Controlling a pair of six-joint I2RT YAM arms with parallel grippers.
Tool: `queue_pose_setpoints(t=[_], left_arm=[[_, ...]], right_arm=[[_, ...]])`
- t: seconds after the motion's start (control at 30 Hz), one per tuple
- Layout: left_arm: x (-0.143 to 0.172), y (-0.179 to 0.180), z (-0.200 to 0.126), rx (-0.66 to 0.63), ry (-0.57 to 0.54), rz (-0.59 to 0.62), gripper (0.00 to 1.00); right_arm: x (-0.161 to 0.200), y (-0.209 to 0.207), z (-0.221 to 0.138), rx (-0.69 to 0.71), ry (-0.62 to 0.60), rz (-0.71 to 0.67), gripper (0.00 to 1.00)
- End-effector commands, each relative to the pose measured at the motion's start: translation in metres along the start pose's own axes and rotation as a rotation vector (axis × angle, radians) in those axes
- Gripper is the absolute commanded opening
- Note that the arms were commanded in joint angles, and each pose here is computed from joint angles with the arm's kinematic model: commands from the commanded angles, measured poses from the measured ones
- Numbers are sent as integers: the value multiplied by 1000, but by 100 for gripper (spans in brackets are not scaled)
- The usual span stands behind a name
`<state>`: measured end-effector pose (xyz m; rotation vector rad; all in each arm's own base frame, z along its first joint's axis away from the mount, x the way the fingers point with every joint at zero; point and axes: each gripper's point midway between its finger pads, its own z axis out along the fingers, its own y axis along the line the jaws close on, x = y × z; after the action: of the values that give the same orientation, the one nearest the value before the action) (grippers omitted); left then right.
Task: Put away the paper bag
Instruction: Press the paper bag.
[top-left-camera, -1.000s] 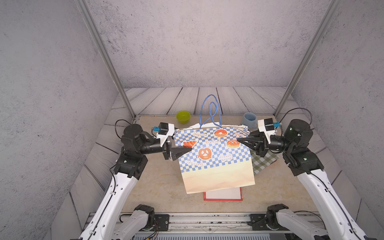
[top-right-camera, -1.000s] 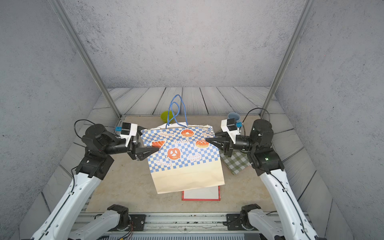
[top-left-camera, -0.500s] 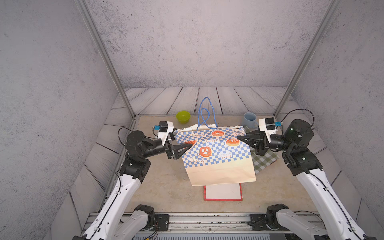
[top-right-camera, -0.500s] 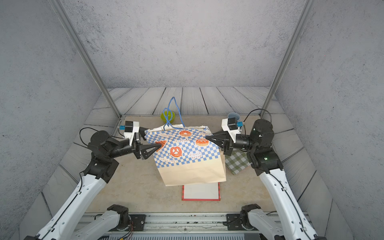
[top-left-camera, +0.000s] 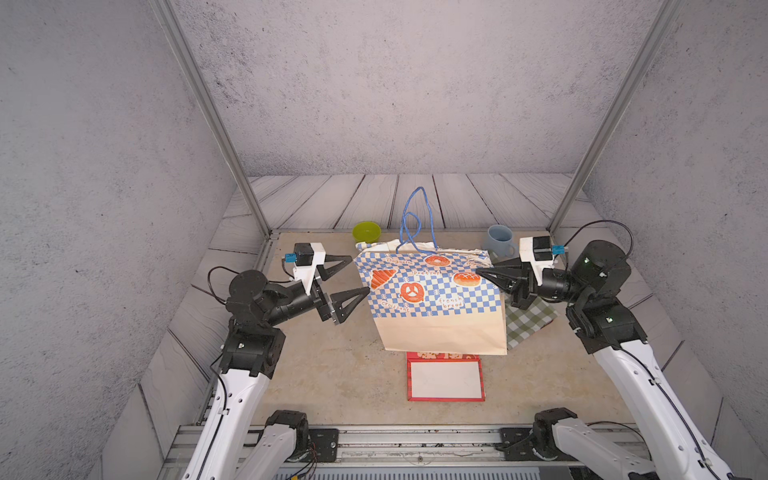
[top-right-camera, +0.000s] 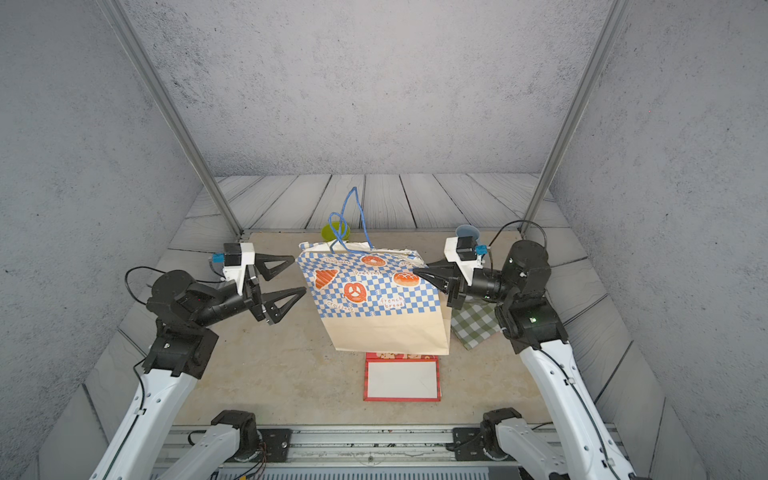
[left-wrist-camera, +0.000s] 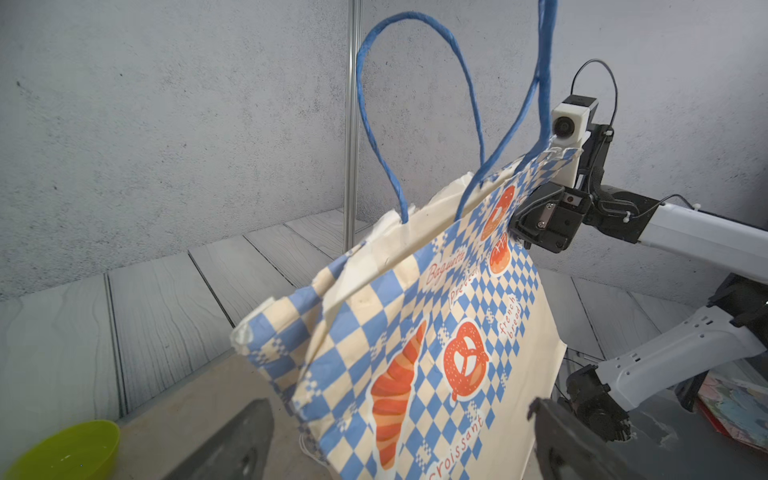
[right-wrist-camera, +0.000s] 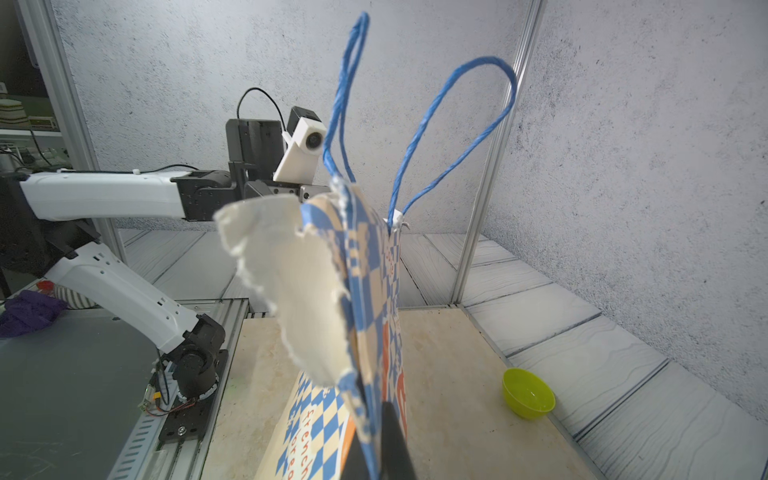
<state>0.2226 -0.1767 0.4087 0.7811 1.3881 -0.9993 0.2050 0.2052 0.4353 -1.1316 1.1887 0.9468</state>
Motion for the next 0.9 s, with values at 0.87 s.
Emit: queue_pose_setpoints(t=[0.87], left_arm=[[-37,-44,32,388,-47,-59,73]], right_arm=[[-63,33,-3,-135,-96,-98,0]])
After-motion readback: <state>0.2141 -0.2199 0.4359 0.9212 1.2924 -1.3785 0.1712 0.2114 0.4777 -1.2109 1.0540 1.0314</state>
